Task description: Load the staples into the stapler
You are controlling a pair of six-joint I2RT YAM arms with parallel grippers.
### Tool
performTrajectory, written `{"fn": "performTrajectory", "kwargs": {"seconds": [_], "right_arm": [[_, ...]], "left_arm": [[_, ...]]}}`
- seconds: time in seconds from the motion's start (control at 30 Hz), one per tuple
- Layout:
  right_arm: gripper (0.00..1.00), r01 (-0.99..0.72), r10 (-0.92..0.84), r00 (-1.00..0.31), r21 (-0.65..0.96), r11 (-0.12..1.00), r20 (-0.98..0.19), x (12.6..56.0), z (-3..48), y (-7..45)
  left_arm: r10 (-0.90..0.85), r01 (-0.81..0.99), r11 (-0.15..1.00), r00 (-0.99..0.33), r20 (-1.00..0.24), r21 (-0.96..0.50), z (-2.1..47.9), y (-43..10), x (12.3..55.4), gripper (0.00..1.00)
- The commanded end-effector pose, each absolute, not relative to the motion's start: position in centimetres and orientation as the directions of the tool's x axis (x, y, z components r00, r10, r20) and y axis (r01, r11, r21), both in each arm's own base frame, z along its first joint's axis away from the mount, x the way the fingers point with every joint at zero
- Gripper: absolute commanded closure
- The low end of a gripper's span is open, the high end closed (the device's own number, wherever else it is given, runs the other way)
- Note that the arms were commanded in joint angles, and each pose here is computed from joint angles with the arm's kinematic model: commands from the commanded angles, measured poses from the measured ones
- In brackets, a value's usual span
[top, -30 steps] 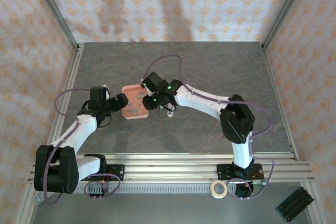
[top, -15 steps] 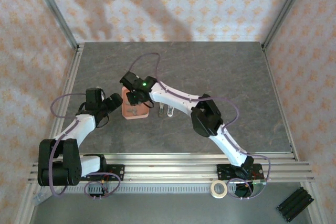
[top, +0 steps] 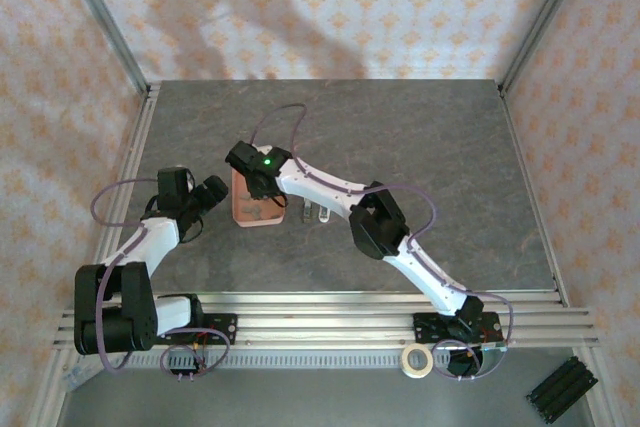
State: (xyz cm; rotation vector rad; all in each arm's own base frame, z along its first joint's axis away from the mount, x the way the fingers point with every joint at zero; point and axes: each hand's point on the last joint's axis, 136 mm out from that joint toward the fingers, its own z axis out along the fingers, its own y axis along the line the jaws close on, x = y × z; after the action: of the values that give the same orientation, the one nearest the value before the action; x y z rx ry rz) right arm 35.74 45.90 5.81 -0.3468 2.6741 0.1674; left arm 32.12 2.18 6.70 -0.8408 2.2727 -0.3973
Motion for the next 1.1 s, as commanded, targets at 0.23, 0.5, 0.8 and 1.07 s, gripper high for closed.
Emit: {"fn": "performTrajectory", "kwargs": {"seconds": [0.23,0.5,0.8,1.07], "right_arm": [[0.64,-0.242,-0.180,-0.892,0.101,0.965,-0.415,36.0,3.7,47.0],[0.68,-0.244,-0.192,-0.898,0.084,0.966,-0.396,36.0,2.3,46.9],[0.72,-0.249,-0.214,-0.906,0.053,0.967,-0.365,35.6,1.0,46.5],[0.72,-0.265,-0.250,-0.917,0.006,0.964,-0.312,34.7,-0.1,45.4]], "left_arm": [[-0.661,-0.455,0.750,-0.534,-0.527,-0.480,7.5,3.0,32.9,0.15],[-0.650,-0.444,0.760,-0.537,-0.538,-0.475,7.6,3.0,32.9,0.15],[-0.636,-0.434,0.772,-0.542,-0.550,-0.465,7.6,3.1,32.9,0.15],[-0.631,-0.432,0.776,-0.547,-0.550,-0.460,7.5,3.0,32.9,0.15]]}}
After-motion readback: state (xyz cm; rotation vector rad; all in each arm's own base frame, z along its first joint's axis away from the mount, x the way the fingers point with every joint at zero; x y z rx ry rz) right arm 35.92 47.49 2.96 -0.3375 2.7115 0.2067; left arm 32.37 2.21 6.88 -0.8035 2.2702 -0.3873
